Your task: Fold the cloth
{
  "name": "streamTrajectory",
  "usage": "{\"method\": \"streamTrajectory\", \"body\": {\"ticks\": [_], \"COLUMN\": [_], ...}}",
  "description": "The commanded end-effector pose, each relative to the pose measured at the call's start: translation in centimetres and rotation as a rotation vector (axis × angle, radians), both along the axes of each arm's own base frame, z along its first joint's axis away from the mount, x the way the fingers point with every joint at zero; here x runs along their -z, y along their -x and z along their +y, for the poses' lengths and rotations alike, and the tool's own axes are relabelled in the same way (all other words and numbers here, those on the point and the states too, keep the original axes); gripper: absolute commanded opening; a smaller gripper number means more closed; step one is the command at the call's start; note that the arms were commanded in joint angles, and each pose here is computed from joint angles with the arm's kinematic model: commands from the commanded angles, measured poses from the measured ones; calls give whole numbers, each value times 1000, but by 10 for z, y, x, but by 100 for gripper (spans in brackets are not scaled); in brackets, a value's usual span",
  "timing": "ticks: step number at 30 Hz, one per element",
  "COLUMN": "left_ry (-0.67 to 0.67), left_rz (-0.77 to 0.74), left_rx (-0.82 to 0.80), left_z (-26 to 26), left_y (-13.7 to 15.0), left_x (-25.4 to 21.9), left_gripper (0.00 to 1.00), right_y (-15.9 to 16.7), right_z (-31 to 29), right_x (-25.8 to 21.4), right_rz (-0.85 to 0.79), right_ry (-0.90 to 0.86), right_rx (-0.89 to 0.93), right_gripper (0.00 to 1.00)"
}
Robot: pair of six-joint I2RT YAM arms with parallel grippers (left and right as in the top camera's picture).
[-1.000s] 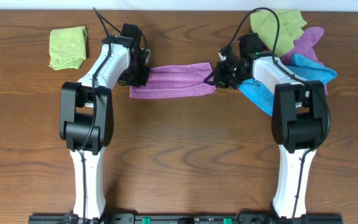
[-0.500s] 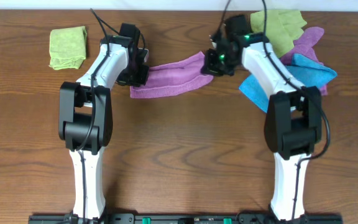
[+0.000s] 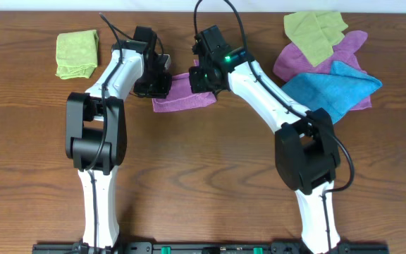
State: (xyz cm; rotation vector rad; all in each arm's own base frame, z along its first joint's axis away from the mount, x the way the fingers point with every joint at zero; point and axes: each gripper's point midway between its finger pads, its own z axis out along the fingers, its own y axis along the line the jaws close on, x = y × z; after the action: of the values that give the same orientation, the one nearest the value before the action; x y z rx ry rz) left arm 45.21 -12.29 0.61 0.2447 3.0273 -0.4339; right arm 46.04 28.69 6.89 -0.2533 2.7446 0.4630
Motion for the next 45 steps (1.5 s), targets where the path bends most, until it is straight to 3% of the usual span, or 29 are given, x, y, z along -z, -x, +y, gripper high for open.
{"method": "streamTrajectory", "body": {"ticks": [1, 13, 20, 29, 45], "left_ry": [25, -17, -54, 32, 144], "left_rz": [-2, -117, -365, -580, -640], "left_rx": [-6, -24, -130, -229, -353], "left_z": [1, 15, 67, 110, 167], "left_y": [4, -7, -14, 13, 32], "left_x": [-14, -59, -168, -272, -304], "left_gripper": [6, 6, 6, 6, 6], "right_y": [-12, -18, -32, -30, 1], "right_z": [-15, -22, -14, 33, 77], "right_x": [-14, -15, -34, -43, 6], "right_rz": [-32, -40, -120, -241, -213], "right_ry": [11, 12, 6, -11, 55], "right_rx": [74, 89, 93, -46, -249], "right_gripper": [2, 1, 1, 2, 1]}}
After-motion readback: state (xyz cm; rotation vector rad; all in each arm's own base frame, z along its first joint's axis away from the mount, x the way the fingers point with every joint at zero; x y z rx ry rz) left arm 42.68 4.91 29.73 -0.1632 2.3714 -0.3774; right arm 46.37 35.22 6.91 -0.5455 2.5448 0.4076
